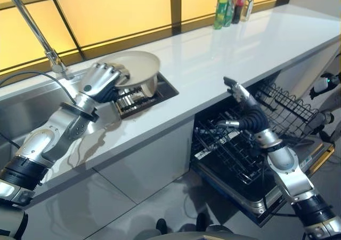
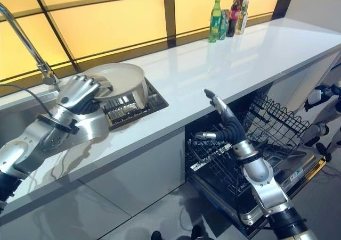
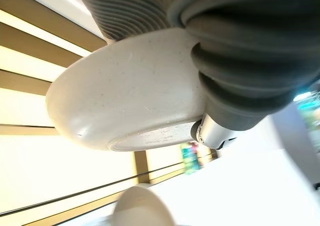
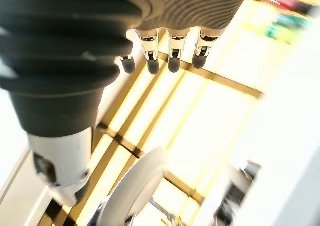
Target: Pick up plates and place into dishwasher.
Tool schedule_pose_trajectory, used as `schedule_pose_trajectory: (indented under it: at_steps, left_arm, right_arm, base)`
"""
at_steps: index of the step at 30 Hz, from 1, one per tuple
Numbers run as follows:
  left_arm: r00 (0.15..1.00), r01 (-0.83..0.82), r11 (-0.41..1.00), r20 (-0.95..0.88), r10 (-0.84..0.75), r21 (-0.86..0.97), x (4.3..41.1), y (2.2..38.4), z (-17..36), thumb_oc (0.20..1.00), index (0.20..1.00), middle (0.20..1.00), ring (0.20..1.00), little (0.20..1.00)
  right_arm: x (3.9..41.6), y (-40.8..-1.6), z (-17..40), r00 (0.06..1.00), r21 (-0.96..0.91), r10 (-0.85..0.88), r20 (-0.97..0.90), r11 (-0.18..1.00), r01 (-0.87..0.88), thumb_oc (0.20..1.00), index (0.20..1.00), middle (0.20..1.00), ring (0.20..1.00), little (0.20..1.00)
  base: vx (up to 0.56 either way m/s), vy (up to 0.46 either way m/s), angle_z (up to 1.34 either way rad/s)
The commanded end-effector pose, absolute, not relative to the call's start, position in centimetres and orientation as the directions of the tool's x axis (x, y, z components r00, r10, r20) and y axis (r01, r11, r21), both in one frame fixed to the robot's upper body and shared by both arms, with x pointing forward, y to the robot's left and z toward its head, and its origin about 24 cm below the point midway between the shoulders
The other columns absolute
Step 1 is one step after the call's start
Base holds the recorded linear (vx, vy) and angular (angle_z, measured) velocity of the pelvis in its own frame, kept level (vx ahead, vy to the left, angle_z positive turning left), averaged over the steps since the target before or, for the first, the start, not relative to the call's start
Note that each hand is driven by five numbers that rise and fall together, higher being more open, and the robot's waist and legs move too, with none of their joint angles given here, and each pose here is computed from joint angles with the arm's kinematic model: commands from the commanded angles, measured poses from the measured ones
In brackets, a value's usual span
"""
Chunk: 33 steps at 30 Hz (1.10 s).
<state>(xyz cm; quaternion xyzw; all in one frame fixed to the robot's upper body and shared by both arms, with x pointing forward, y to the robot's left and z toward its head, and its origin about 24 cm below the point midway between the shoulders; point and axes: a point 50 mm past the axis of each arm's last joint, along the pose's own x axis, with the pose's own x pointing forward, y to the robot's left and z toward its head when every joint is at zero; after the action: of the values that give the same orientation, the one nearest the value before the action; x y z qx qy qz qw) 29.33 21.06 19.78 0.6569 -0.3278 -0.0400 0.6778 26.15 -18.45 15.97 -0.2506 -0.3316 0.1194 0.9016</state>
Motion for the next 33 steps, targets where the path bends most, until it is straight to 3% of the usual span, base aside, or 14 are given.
schedule_pose_trajectory:
  at_steps: [1,5,11,17,24,25,27,33]
  left_arm:
    - [0.682,-0.392,0.328,0.511,-0.524,0.859,28.8,20.0,23.5,0.2,0.2,0.2,0.2,0.2]
    - [0.587,-0.214,0.46,0.489,-0.645,0.862,28.5,16.7,24.8,0.2,0.2,0.2,0.2,0.2]
    - [0.482,-0.053,0.509,0.469,-0.74,0.859,28.3,13.8,26.3,0.2,0.2,0.2,0.2,0.2]
    - [0.425,0.024,0.495,0.439,-0.791,0.869,28.3,11.9,27.1,0.2,0.2,0.2,0.2,0.2]
    - [0.371,0.083,0.472,0.413,-0.832,0.878,28.3,10.4,27.4,0.2,0.2,0.2,0.2,0.2]
    - [0.363,0.091,0.467,0.408,-0.838,0.88,28.3,10.2,27.5,0.2,0.2,0.2,0.2,0.2]
    - [0.359,0.094,0.47,0.41,-0.838,0.878,28.3,10.1,27.7,0.2,0.2,0.2,0.2,0.2]
    - [0.372,0.086,0.486,0.425,-0.825,0.87,28.4,10.6,27.7,0.2,0.2,0.2,0.2,0.2]
  right_arm:
    - [25.6,-18.0,21.6,0.538,-0.589,0.423,0.729,0.788,0.179,1.0,1.0,1.0,1.0,1.0]
    - [27.1,-17.3,24.7,0.473,-0.641,0.468,0.746,0.696,0.323,1.0,1.0,1.0,1.0,1.0]
    - [28.9,-15.9,26.8,0.461,-0.715,0.551,0.696,0.59,0.374,1.0,1.0,1.0,1.0,1.0]
    - [30.1,-14.9,27.7,0.458,-0.741,0.582,0.672,0.52,0.425,1.0,1.0,1.0,1.0,1.0]
    - [31.1,-13.4,28.0,0.485,-0.801,0.638,0.598,0.479,0.359,1.0,1.0,1.0,1.0,1.0]
    - [31.3,-13.3,28.0,0.493,-0.81,0.643,0.586,0.48,0.337,0.95,0.95,0.95,0.95,0.95]
    - [31.4,-12.9,28.1,0.497,-0.818,0.652,0.573,0.489,0.302,0.2,0.2,0.2,0.2,0.2]
    - [31.6,-13.0,27.7,0.516,-0.807,0.65,0.557,0.57,0.152,0.2,0.2,0.2,0.2,0.2]
  base:
    - [-0.01,-0.071,0.02]
    - [-0.02,-0.061,0.11]
    - [0.0,-0.037,0.04]
    - [0.0,0.0,0.0]
    - [0.0,0.0,0.0]
    - [0.0,0.0,0.0]
    - [0.0,0.0,0.0]
    - [0.0,0.0,0.0]
